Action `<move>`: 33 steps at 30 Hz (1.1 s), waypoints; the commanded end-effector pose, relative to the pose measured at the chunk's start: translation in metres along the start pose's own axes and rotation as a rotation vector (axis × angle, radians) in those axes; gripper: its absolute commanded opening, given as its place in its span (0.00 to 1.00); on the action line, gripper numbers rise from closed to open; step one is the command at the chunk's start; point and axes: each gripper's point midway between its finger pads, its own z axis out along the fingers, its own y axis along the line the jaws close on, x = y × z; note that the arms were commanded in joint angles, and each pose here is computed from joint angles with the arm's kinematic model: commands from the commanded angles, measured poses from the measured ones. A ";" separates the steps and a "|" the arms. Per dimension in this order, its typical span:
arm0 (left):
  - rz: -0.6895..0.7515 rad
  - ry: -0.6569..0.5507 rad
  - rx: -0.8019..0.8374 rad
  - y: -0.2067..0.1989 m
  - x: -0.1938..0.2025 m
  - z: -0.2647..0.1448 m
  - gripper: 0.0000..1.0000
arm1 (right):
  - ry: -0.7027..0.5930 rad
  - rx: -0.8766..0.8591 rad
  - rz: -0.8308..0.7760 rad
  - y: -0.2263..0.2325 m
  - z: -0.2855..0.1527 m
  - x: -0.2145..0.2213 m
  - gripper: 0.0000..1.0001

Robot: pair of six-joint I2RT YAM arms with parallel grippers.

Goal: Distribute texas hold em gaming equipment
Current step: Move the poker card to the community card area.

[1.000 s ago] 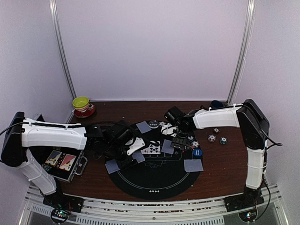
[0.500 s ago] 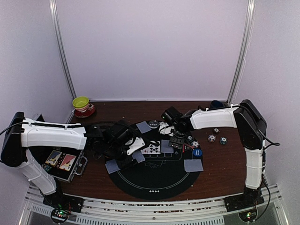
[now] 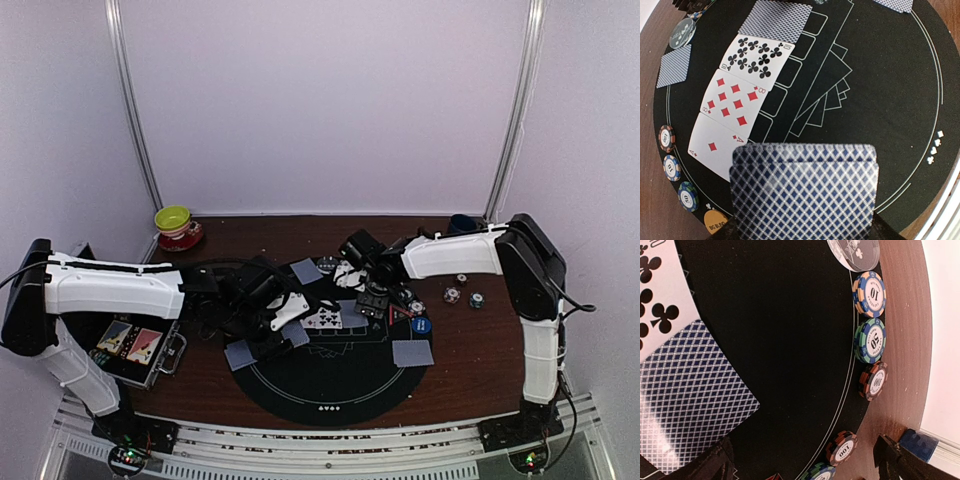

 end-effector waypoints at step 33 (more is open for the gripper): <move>-0.001 -0.048 -0.011 0.002 -0.006 -0.008 0.66 | -0.040 -0.096 0.024 0.005 -0.044 -0.003 1.00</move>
